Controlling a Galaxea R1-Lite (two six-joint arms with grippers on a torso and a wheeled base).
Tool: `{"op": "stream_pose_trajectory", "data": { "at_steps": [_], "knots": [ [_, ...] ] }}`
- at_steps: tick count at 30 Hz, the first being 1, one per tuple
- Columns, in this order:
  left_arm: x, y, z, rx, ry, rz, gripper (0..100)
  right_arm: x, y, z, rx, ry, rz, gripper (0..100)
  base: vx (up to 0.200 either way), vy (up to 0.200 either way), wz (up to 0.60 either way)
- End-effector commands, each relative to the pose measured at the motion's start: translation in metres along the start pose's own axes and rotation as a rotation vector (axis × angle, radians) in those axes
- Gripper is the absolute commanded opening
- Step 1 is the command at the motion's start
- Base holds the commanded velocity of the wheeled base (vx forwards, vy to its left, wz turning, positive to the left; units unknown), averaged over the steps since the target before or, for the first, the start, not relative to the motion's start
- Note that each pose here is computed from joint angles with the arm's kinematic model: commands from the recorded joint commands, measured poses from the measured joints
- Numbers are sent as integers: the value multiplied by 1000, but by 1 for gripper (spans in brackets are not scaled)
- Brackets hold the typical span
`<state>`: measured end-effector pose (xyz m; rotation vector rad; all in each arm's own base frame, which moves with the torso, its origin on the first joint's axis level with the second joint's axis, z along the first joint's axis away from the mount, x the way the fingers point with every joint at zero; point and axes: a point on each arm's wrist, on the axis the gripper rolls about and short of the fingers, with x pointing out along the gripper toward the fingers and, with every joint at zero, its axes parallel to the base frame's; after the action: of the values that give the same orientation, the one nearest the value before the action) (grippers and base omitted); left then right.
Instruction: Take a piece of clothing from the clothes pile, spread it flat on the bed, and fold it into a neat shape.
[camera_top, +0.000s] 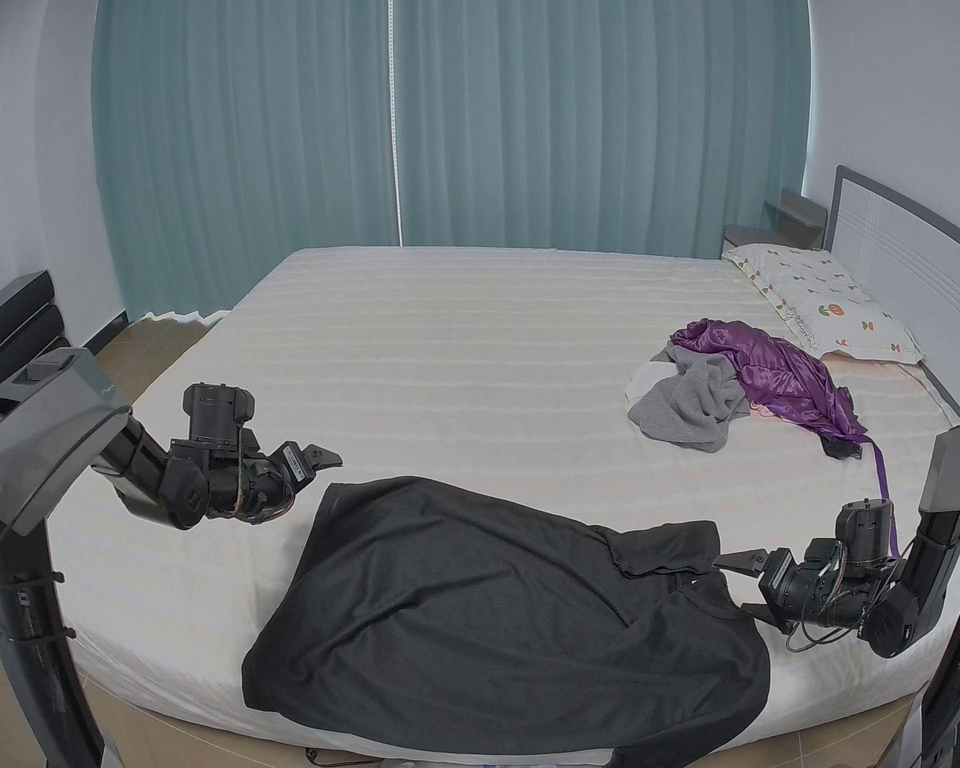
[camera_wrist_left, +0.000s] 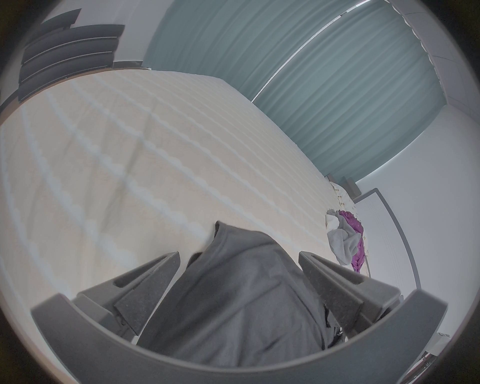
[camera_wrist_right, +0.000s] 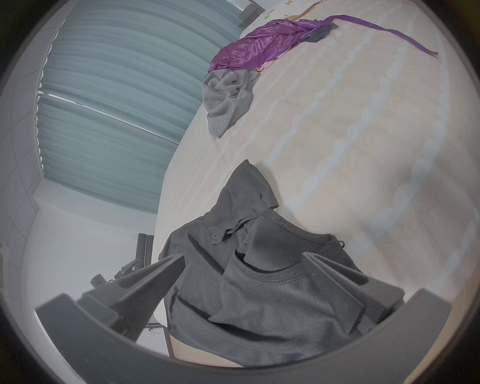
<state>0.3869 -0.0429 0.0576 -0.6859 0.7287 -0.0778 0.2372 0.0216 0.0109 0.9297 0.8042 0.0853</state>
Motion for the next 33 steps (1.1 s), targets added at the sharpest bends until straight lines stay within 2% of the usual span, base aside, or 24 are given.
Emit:
{"op": "stream_pose_trajectory", "data": {
  "at_steps": [1, 4, 16, 17, 26, 31, 33],
  "knots": [
    [60, 14, -6, 15, 47, 24, 100, 4, 0, -2, -5, 13, 0, 100, 0, 0, 0],
    [67, 11, 1, 15, 31, 15, 100, 6, 3, -4, -15, 19, 5, 100, 0, 0, 0],
    [98, 15, 1, 24, 24, 21, 100, 7, 4, -3, -20, 15, 9, 100, 0, 0, 0],
    [98, 15, 1, 25, 22, 22, 0, 7, 4, -3, -20, 15, 9, 100, 0, 0, 0],
    [86, 18, 20, 4, -74, 75, 0, 28, 14, 4, -69, -28, 73, 100, 0, 0, 0],
    [71, 14, 34, -1, -115, 78, 0, 64, 7, 10, -83, -84, 10, 100, 0, 0, 0],
    [70, 16, 36, 2, -150, 120, 0, 84, 7, 19, -95, -162, -25, 100, 0, 0, 0]
  ]
}}
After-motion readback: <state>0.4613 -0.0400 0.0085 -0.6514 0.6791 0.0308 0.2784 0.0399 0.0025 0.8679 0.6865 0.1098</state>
